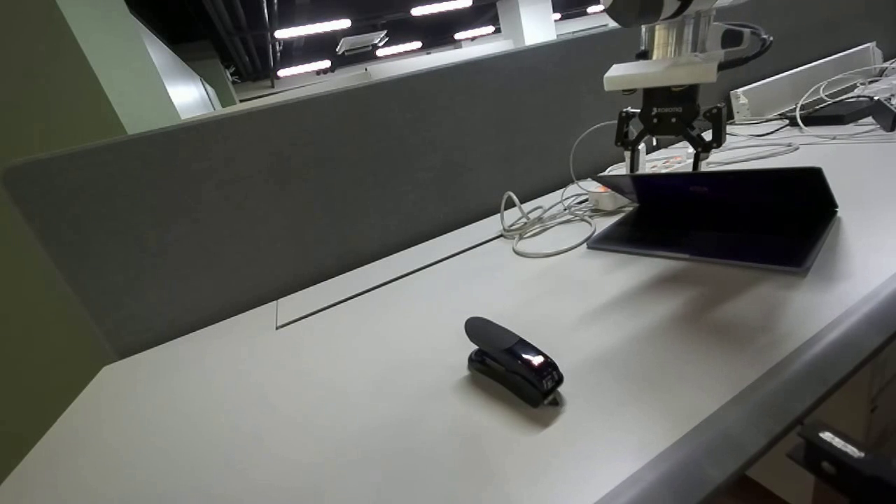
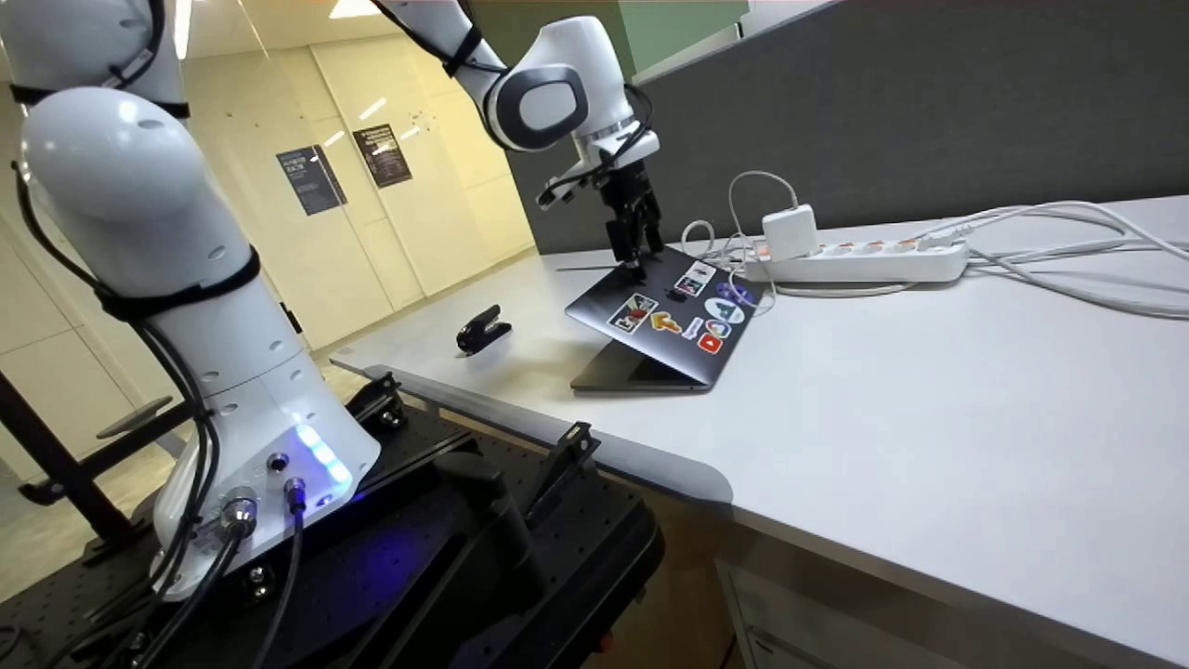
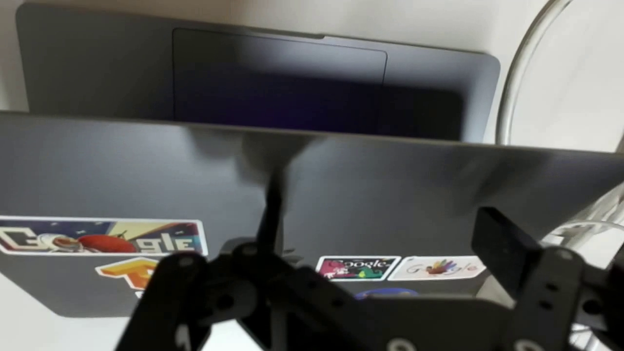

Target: Close the laptop

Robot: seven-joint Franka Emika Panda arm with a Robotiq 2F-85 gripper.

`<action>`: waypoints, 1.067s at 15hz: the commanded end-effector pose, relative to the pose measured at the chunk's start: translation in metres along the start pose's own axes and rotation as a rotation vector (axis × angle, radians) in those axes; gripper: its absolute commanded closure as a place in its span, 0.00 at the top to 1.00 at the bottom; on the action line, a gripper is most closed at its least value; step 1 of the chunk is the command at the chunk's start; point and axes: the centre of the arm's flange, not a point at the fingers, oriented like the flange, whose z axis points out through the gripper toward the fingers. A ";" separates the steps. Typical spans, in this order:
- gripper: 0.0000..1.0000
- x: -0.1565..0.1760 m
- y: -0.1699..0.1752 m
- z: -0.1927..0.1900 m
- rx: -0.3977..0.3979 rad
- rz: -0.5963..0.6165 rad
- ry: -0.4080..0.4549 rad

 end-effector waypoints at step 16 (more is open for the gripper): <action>1.00 -0.087 0.006 0.102 -0.049 0.059 0.101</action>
